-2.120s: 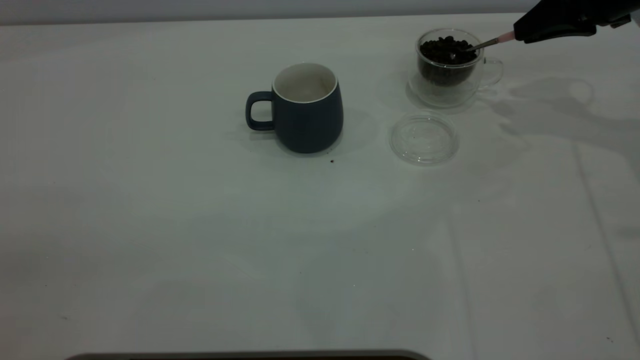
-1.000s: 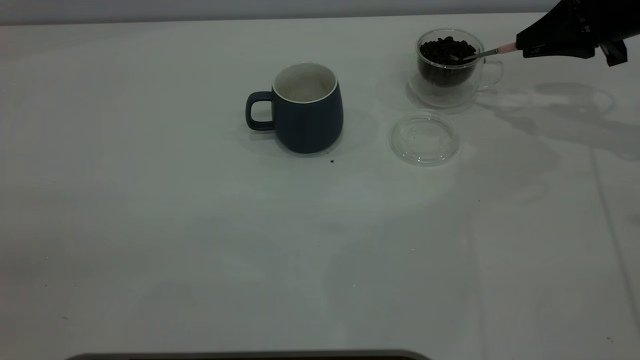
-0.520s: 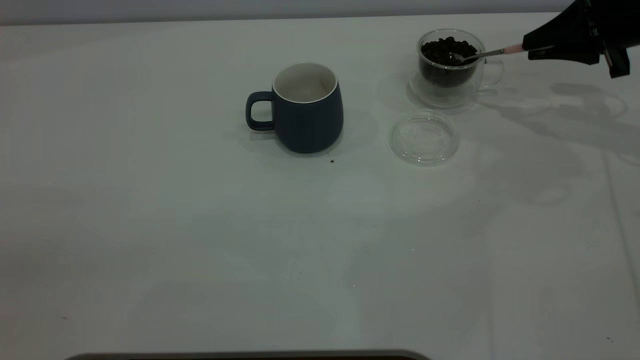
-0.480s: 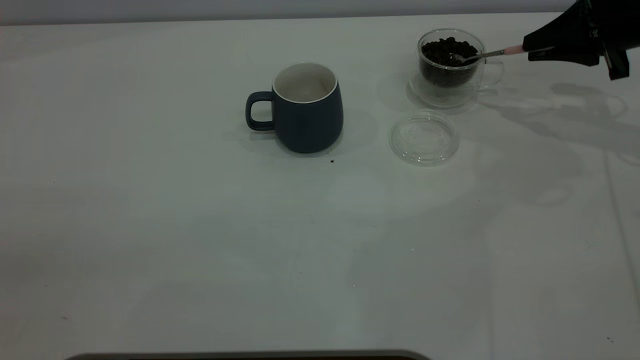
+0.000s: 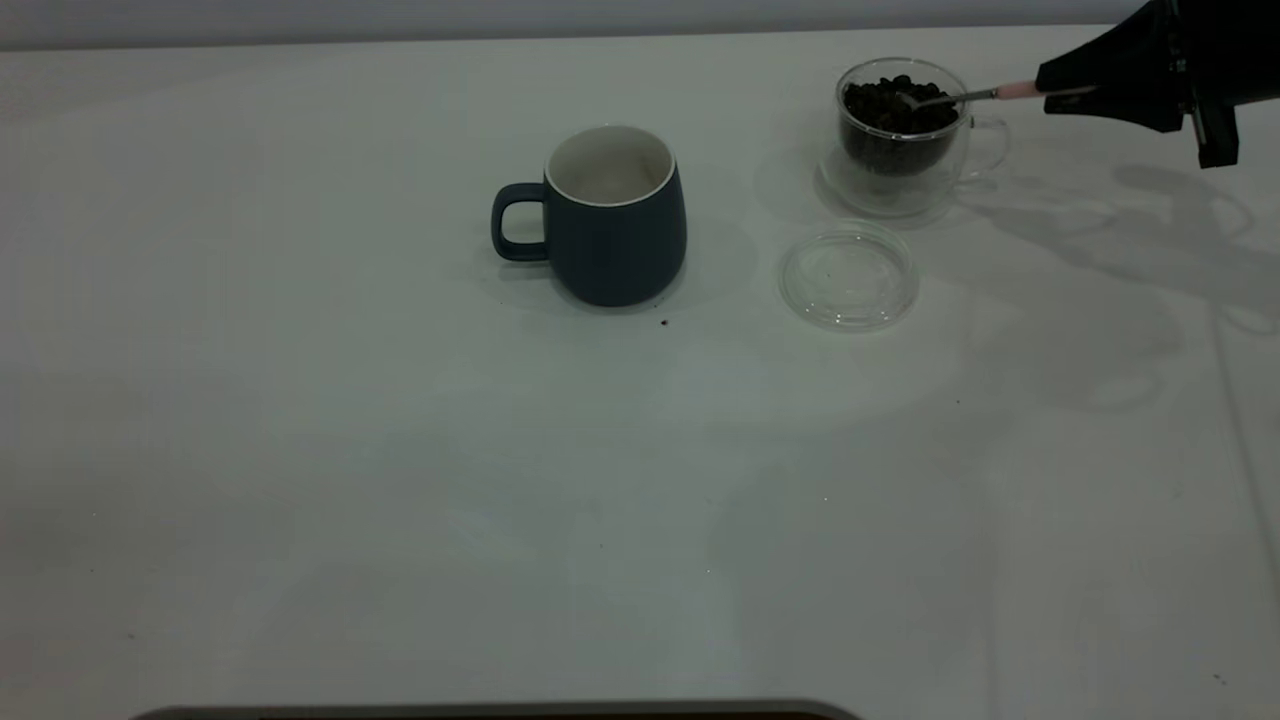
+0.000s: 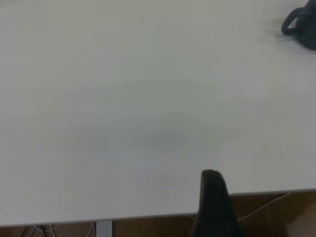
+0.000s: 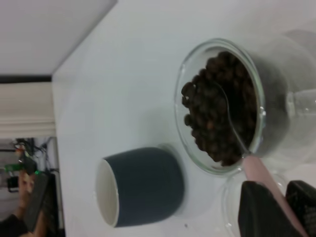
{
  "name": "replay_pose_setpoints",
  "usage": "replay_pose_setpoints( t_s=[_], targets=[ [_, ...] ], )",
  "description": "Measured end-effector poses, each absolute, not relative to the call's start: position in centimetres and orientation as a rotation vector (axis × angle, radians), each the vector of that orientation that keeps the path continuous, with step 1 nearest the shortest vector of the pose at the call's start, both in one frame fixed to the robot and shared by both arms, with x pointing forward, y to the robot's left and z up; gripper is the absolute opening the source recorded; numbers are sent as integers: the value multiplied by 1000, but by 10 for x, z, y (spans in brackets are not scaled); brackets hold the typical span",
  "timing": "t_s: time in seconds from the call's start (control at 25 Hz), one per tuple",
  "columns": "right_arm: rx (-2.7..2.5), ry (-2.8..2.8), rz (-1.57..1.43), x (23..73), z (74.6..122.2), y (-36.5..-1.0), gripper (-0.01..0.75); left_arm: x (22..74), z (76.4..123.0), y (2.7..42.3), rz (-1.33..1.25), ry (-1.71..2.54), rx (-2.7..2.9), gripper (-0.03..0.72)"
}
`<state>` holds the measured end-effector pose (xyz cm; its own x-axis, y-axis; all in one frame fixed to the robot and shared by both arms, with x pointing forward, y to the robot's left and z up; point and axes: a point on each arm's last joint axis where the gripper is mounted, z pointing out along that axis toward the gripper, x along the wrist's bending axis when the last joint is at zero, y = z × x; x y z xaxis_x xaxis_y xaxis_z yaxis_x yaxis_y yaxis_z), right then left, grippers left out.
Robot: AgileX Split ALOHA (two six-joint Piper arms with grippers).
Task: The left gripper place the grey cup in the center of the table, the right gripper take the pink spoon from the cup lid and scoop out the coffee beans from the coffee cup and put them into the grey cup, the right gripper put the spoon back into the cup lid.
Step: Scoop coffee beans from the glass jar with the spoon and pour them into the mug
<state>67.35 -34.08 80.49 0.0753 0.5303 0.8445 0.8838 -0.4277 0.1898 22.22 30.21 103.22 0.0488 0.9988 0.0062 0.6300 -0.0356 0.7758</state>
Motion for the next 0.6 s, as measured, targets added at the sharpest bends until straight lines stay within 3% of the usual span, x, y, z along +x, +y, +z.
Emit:
replay_pose_setpoints(
  t_s=[0.6],
  targets=[
    [-1985, -1282, -1291, 670, 808, -351, 110, 222, 1032, 302, 788, 1643, 1730, 567]
  ],
)
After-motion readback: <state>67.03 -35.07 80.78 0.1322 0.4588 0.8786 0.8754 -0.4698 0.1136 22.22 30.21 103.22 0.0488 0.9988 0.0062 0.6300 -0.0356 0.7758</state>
